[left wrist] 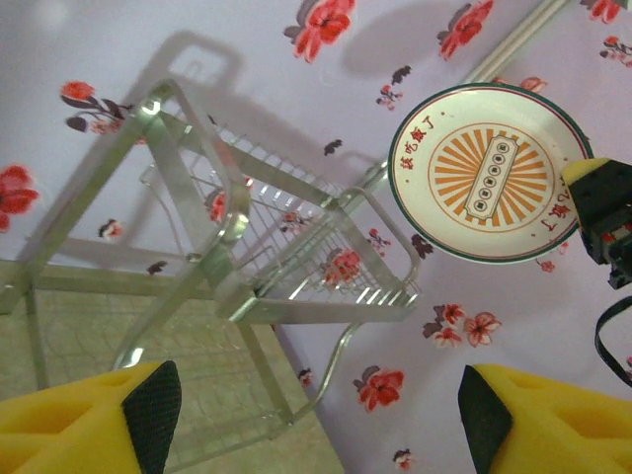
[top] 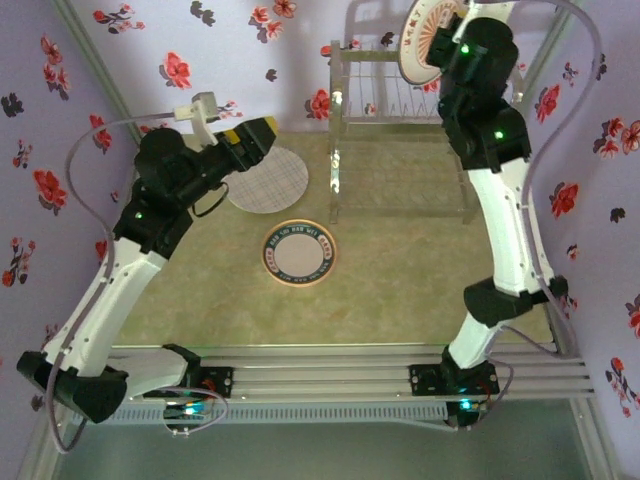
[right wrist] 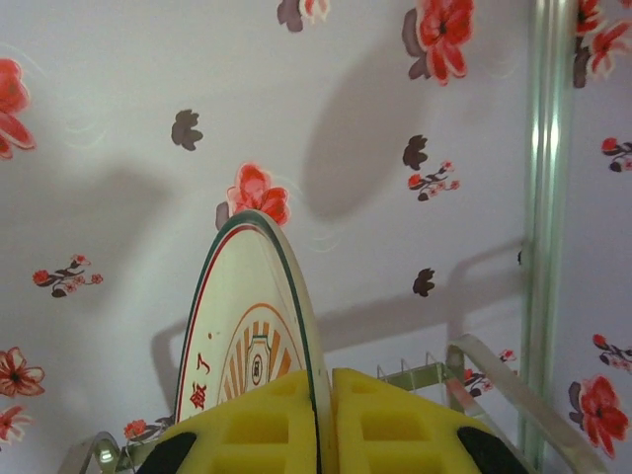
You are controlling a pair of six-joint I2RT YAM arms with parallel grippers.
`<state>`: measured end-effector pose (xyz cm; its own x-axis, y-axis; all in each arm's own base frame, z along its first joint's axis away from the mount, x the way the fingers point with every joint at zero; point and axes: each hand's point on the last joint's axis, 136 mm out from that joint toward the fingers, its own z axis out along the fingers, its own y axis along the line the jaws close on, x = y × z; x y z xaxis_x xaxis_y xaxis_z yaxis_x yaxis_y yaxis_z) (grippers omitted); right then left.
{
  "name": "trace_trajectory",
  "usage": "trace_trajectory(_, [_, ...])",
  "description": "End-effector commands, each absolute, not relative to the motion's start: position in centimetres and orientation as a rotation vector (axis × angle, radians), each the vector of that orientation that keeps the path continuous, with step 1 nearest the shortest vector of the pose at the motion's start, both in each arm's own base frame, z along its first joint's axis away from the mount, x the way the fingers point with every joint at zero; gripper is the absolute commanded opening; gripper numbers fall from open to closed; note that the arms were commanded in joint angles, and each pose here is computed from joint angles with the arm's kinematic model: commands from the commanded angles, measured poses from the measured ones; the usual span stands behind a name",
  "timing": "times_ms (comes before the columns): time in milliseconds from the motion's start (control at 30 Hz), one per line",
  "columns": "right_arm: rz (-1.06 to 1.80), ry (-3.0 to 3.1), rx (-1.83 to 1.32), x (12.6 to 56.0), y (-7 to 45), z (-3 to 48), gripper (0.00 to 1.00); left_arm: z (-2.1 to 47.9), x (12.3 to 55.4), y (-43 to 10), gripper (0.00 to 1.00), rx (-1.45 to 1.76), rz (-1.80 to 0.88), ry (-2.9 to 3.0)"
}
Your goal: Unload the plates from the dish rack
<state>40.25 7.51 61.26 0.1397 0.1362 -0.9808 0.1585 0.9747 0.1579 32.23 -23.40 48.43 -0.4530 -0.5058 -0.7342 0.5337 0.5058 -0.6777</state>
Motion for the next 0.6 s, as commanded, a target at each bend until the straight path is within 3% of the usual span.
trace_trajectory(0, [0.023, 1.369, 0.254, 37.9, 6.4, 63.1, 0.0, 51.5, 31.5, -25.4, 0.77, 0.097, -1.29, 1.578])
trace_trajectory(567, [0.404, 1.431, 0.281, 32.3, 4.6, 59.0, 0.0, 49.5, 33.8, -37.3, 0.77, 0.145, -1.569, 1.755])
